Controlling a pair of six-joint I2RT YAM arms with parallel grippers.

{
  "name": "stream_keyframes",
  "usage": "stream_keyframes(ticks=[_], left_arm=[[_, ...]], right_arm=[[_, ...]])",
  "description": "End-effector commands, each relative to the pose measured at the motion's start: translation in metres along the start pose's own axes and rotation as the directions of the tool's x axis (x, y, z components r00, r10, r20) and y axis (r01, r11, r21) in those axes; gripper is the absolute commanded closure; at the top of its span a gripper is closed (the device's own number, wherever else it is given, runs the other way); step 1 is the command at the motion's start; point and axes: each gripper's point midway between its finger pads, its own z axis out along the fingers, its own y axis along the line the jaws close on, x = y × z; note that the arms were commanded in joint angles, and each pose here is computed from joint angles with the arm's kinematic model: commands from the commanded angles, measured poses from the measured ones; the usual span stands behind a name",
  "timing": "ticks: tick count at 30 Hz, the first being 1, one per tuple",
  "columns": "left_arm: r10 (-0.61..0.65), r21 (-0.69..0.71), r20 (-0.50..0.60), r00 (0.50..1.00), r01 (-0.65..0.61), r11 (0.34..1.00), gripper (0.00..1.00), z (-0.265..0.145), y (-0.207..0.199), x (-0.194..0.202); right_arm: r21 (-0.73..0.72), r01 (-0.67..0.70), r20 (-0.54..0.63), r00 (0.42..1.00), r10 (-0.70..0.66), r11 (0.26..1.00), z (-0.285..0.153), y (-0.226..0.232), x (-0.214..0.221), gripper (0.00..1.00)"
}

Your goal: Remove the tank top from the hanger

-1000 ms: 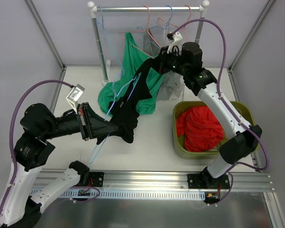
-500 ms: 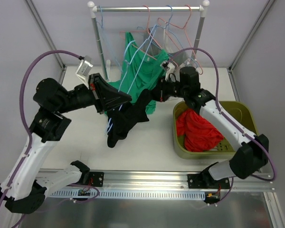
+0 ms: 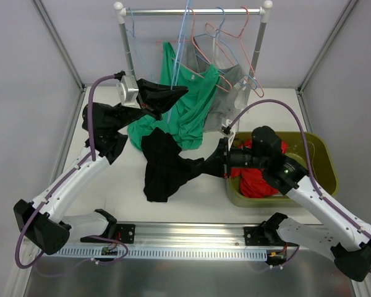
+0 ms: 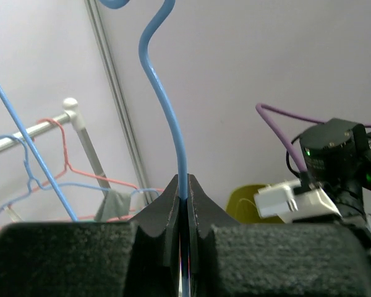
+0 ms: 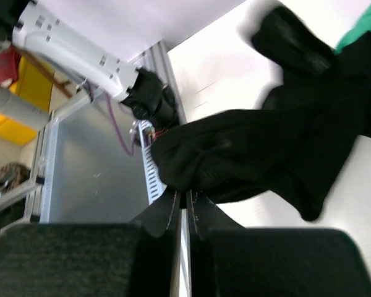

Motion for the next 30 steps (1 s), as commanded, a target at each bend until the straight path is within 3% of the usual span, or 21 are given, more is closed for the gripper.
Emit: stream_keyframes(ticks=[1,3,5,6,7,11,15,16,17,25,30], left_arm=[[0.228,0.040,0.238,0.944,-0.244,0.969,1.00,-0.004,-0.023,-0.073],[0.224,-0.027,0.240,0.945,-0.224,0.974,1.00,-0.010,-0.014,-0.067],[0.161,-0.092,0.256,0.953,-0.142,0.986,1.00,-0.020,-0.011,-0.075],[0.115,-0.137,0.213,0.970,-0.087,0.987,1.00,-0.026,-0.003,-0.058],[0.102,-0.158,0.229,0.968,-0.067,0.985,1.00,-0.034,-0.007,-0.067],[-0.133,-0.298,0.206,0.970,0.192,0.935,1.00,-0.052,0.010,-0.041],[-0.316,-0.300,0.133,0.939,0.342,0.890,1.00,-0.055,0.003,-0.008],[-0.375,-0.334,0.104,0.921,0.387,0.859,1.00,-0.058,0.004,0.007],[-0.428,-0.357,0.100,0.898,0.434,0.827,1.00,-0.061,0.005,0.016],[-0.636,-0.531,-0.007,0.772,0.536,0.656,1.00,-0.072,0.009,0.076],[-0.627,-0.659,0.026,0.778,0.485,0.575,1.00,-0.071,0.044,0.095]], right_arm=[[-0.100,0.044,-0.080,0.995,-0.052,0.994,0.009,0.016,0.022,0.99],[-0.175,0.052,-0.121,0.990,-0.074,0.983,0.017,0.028,0.032,1.00],[-0.130,0.055,-0.141,0.987,-0.073,0.990,0.028,0.022,0.038,0.99],[-0.110,0.049,-0.150,0.987,-0.066,0.993,0.032,0.019,0.041,0.99],[-0.059,0.040,-0.156,0.987,-0.049,0.997,0.036,0.008,0.044,0.80],[0.079,-0.011,-0.202,0.979,0.026,0.997,0.050,-0.026,0.064,0.31],[0.123,-0.027,-0.222,0.974,0.054,0.992,0.055,-0.038,0.073,0.23],[0.143,-0.022,-0.218,0.975,0.053,0.990,0.055,-0.042,0.073,0.08],[0.156,-0.018,-0.216,0.975,0.052,0.988,0.054,-0.045,0.074,0.02],[0.216,-0.001,-0.203,0.978,0.046,0.976,0.050,-0.055,0.074,0.01],[0.211,-0.002,-0.200,0.979,0.046,0.978,0.051,-0.053,0.072,0.00]])
